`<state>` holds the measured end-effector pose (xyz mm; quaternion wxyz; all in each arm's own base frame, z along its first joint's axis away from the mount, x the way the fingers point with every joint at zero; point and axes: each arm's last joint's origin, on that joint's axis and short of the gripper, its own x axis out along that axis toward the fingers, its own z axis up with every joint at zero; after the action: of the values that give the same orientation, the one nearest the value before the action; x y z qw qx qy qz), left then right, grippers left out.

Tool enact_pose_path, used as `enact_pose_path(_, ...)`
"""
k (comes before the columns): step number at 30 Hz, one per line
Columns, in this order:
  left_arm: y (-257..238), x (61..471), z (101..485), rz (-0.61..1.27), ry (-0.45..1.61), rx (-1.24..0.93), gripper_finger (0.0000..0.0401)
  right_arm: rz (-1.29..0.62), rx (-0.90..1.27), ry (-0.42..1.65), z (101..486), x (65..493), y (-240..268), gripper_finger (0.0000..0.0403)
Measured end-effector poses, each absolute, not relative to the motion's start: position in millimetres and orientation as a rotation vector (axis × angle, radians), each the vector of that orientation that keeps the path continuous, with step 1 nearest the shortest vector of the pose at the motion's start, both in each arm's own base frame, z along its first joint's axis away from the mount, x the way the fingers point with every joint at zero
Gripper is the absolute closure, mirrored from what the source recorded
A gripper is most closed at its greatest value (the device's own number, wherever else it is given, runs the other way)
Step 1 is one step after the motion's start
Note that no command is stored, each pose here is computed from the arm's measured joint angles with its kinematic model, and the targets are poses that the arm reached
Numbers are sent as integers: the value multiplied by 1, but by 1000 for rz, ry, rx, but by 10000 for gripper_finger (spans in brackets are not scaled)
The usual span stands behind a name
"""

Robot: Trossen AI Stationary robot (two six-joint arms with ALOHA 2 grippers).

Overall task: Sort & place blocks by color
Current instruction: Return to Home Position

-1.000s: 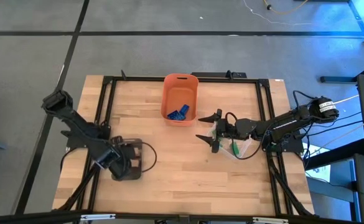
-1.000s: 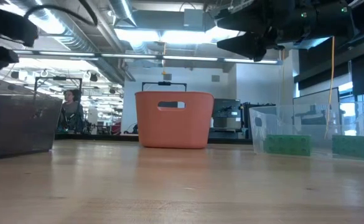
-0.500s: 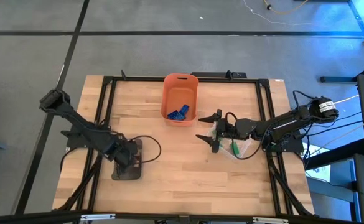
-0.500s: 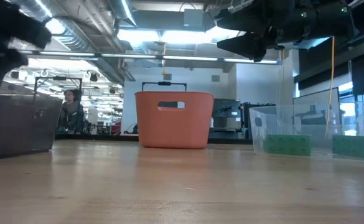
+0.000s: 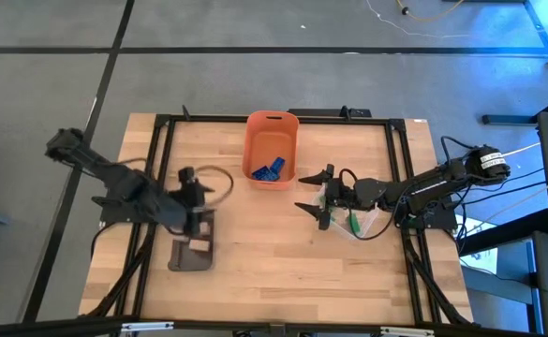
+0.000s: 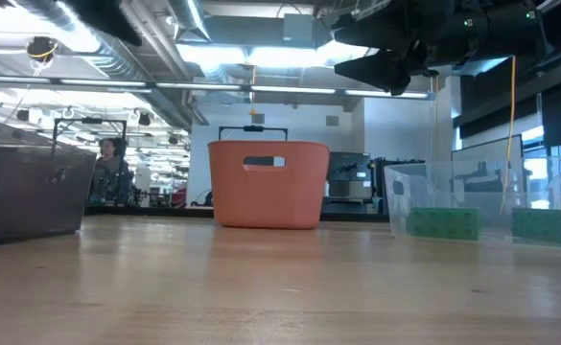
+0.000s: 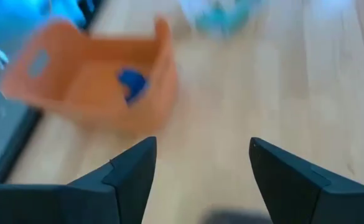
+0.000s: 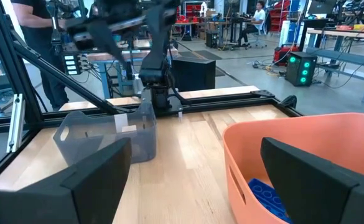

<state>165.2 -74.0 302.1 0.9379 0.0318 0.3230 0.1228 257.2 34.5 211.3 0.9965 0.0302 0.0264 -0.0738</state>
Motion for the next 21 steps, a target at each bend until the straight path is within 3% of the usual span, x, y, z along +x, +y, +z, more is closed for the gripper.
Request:
enact_pose_path(11,-11,168,264,110,201,-1,153,-149,78,60,210,257,34,45)
enact_pose_path(21,-7,160,240,59,-18,-65,153,-150,108,57,211,257,34,45)
